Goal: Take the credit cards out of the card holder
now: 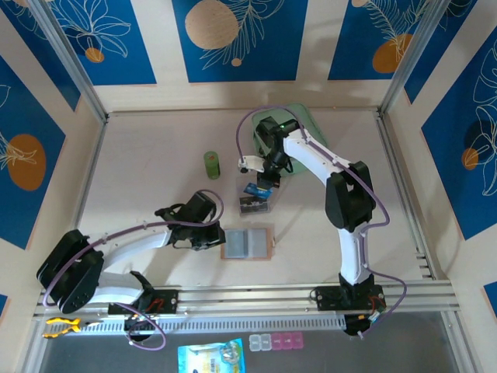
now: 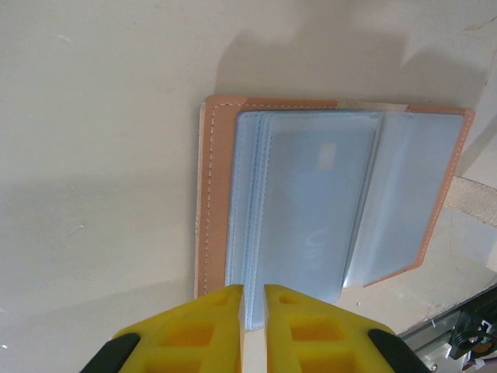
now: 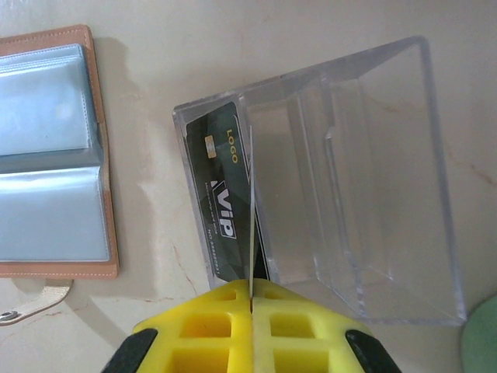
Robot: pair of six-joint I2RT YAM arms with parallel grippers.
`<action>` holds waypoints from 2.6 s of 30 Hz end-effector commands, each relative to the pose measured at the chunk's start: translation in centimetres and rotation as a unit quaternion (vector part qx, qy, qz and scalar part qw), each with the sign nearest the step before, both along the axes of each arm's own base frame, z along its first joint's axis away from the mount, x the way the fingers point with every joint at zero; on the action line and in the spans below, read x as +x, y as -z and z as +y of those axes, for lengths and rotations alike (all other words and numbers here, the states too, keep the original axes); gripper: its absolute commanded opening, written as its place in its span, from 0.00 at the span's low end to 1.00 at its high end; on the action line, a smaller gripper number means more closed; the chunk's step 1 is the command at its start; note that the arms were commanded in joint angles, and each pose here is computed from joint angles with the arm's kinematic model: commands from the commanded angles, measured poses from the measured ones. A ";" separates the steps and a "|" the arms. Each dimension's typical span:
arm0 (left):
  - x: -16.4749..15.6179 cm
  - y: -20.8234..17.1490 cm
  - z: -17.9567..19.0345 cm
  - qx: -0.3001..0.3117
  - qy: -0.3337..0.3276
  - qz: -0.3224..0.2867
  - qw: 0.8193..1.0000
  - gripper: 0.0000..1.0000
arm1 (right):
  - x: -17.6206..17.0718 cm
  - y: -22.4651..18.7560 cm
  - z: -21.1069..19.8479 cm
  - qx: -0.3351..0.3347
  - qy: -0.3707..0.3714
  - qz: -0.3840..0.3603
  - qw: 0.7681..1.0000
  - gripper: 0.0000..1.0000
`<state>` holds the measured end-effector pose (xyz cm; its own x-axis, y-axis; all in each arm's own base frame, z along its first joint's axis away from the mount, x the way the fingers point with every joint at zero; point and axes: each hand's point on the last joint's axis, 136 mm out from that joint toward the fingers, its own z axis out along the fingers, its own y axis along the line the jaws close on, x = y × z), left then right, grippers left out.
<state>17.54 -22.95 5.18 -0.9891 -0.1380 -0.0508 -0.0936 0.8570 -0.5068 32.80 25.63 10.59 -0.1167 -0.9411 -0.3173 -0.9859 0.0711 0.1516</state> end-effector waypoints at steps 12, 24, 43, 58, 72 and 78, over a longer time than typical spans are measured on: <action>-0.2 0.2 1.0 0.011 -0.009 0.003 1.000 0.14 | 0.2 -3.5 1.3 0.028 -0.015 -0.013 0.999 0.00; -0.2 0.3 1.1 0.011 -0.010 0.004 1.000 0.14 | 1.9 -2.8 1.0 0.008 -0.008 -0.029 1.000 0.00; -0.3 0.5 1.3 0.015 -0.012 0.008 1.000 0.13 | 0.5 1.3 1.1 -0.012 -0.027 0.036 0.999 0.00; -0.2 0.5 1.4 0.014 -0.013 0.009 1.000 0.13 | -0.4 3.5 1.9 -0.006 -0.035 0.081 0.996 0.00; -0.1 0.6 1.1 0.010 -0.011 0.012 1.000 0.13 | 2.1 -0.7 2.8 0.039 0.010 0.017 0.999 0.18; -0.1 0.8 1.0 0.007 -0.013 0.012 1.000 0.13 | 4.4 -2.2 2.0 0.034 0.080 -0.047 0.995 0.15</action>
